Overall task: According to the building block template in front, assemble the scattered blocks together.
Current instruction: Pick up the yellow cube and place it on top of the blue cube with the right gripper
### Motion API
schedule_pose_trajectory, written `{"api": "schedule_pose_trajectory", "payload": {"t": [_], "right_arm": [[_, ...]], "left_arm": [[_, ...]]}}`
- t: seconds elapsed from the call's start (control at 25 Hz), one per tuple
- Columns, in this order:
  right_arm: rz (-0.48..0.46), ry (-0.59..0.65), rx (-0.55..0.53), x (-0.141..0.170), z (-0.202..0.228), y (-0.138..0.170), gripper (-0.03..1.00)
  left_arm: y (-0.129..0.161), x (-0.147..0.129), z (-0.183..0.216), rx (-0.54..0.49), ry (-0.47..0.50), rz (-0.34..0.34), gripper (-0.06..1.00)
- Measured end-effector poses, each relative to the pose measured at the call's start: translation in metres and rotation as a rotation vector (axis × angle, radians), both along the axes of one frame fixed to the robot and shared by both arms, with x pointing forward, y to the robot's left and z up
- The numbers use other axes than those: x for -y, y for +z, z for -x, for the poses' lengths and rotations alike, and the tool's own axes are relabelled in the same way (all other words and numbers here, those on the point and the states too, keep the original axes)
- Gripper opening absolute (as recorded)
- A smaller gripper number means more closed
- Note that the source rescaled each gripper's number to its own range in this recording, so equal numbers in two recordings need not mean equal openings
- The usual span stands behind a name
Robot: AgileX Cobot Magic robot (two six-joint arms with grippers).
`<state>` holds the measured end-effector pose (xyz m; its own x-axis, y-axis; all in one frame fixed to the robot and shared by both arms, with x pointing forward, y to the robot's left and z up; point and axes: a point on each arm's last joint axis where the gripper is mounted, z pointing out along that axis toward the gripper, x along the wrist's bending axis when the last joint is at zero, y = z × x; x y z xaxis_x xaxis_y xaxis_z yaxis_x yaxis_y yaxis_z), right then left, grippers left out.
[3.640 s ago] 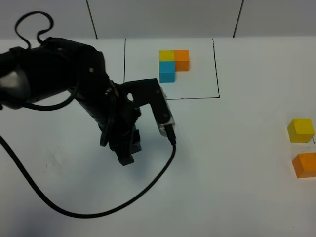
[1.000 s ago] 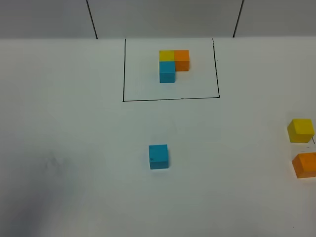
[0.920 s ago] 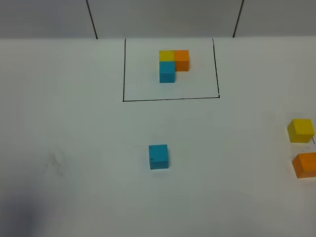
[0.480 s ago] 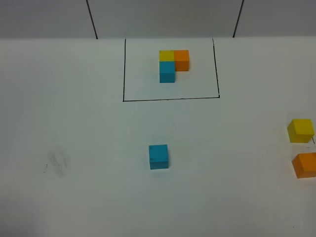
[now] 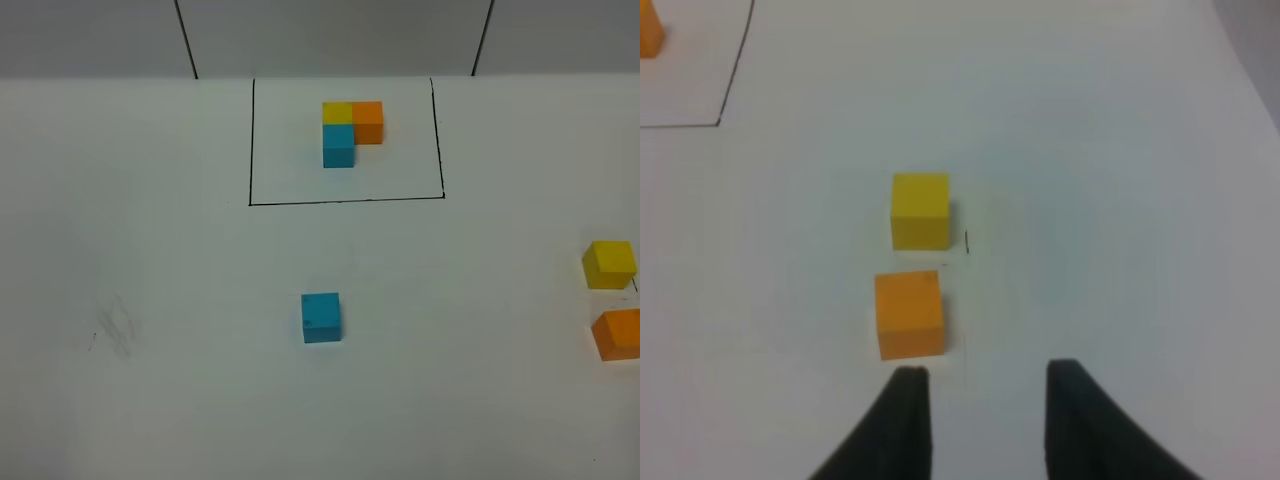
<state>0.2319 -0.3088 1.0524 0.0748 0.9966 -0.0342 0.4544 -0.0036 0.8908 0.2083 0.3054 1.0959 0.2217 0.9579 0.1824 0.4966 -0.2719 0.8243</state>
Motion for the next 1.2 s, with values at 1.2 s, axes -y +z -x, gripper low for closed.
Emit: {"api": "schedule_pose_trajectory", "payload": {"t": [1.2], "right_arm": [[0.0, 0.0, 0.0, 0.0, 0.0, 0.0, 0.02]], "left_arm": [[-0.051, 0.004, -0.018, -0.025, 0.218, 0.182, 0.69]]}}
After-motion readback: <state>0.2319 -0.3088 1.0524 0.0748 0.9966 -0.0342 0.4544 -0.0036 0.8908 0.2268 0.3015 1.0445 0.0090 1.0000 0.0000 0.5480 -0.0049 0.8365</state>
